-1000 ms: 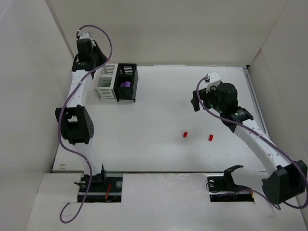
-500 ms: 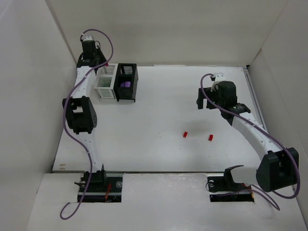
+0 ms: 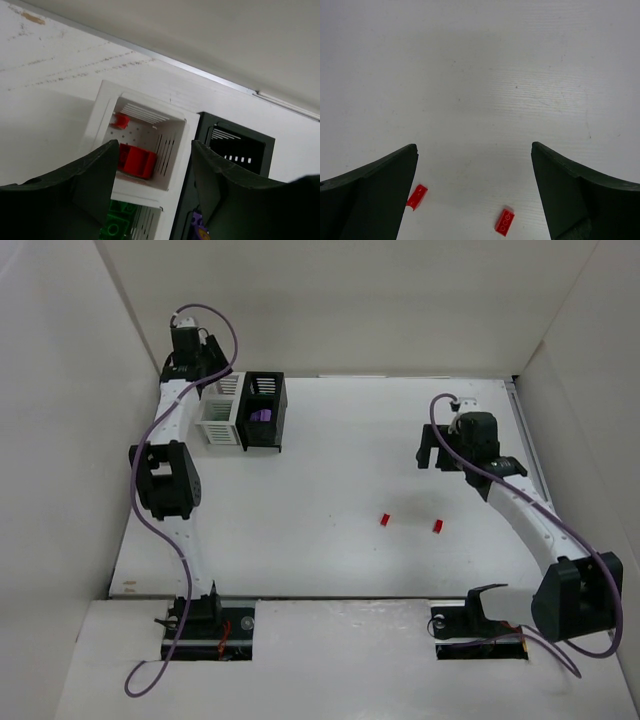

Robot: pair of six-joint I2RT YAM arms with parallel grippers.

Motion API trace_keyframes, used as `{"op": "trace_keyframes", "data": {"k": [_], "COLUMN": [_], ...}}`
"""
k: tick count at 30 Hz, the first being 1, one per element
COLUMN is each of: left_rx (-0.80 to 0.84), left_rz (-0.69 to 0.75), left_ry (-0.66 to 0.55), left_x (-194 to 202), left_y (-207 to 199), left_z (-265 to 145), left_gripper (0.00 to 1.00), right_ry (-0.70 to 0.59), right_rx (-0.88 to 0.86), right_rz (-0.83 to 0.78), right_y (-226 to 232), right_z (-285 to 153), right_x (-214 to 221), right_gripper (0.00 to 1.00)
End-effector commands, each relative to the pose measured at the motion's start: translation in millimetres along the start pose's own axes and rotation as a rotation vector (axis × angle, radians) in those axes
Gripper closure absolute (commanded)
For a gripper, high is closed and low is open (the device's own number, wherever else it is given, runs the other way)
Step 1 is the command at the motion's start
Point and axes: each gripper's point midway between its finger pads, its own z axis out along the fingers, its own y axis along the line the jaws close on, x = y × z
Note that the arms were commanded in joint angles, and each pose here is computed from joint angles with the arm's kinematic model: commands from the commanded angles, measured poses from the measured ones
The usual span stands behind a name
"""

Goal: Sort the legos into containers by color

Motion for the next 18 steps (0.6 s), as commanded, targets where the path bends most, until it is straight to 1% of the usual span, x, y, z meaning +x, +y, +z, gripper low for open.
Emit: {"op": "trace_keyframes", "data": {"k": [1,2,3,4,5,6,7,8,9,10,11,12,13,14,15,16,18], "left_rx": [0.073,0.064,0.072,0.078,0.082,0.097,0.122,0.166,0.173,0.197,0.227,0.271,0.286,0.309,0.377,0.403,0.444], "left_rz": [0.017,0.027,0.041,0.042,0.047,0.058,0.075,0.089,0.108,0.117,0.142,0.167,0.198,0.228,0.274,0.311,0.384], "left_ry": [-0.099,-0.078,-0.073,-0.09,-0.067,-0.057,-0.053,-0.066,-0.042,-0.023,-0.043,-0.017,0.022,0.028,0.05,0.087,0.12], "left_x": [-40,-31,-27,-33,-21,-16,-11,-11,7,18,18,36,59,70,92,115,146], "left_y": [-20,-16,-21,-24,-27,-29,-37,-55,-57,-65,-77,-100,-106,-118,-148,-157,-179], "left_z": [-49,-50,-55,-67,-70,-75,-81,-97,-98,-105,-119,-128,-131,-137,-154,-159,-175], "left_gripper": [0.43,0.38,0.35,0.32,0.29,0.24,0.21,0.19,0.17,0.14,0.12,0.12,0.11,0.11,0.12,0.12,0.15], "right_ry": [-0.037,-0.03,-0.029,-0.008,-0.008,0.016,0.04,0.059,0.108,0.133,0.158,0.183,0.202,0.216,0.215,0.215,0.195], "right_rx": [0.018,0.03,0.025,0.029,0.038,0.076,0.106,0.112,0.149,0.174,0.177,0.177,0.157,0.16,0.161,0.159,0.165], "right_rz": [0.071,0.078,0.083,0.097,0.119,0.143,0.175,0.218,0.247,0.278,0.3,0.323,0.335,0.358,0.369,0.377,0.374], "right_y": [-9,-14,-15,-16,-16,-24,-31,-30,-39,-46,-48,-49,-47,-49,-49,-50,-51], "right_z": [-15,-15,-17,-17,-19,-21,-21,-22,-22,-21,-19,-16,-16,-14,-14,-13,-15], "right_x": [-4,-3,0,7,7,14,22,27,43,54,63,71,77,86,86,88,82], "right_gripper": [0.0,0.0,0.0,0.0,0.0,0.0,0.02,0.04,0.05,0.11,0.12,0.12,0.12,0.13,0.13,0.13,0.13]}}
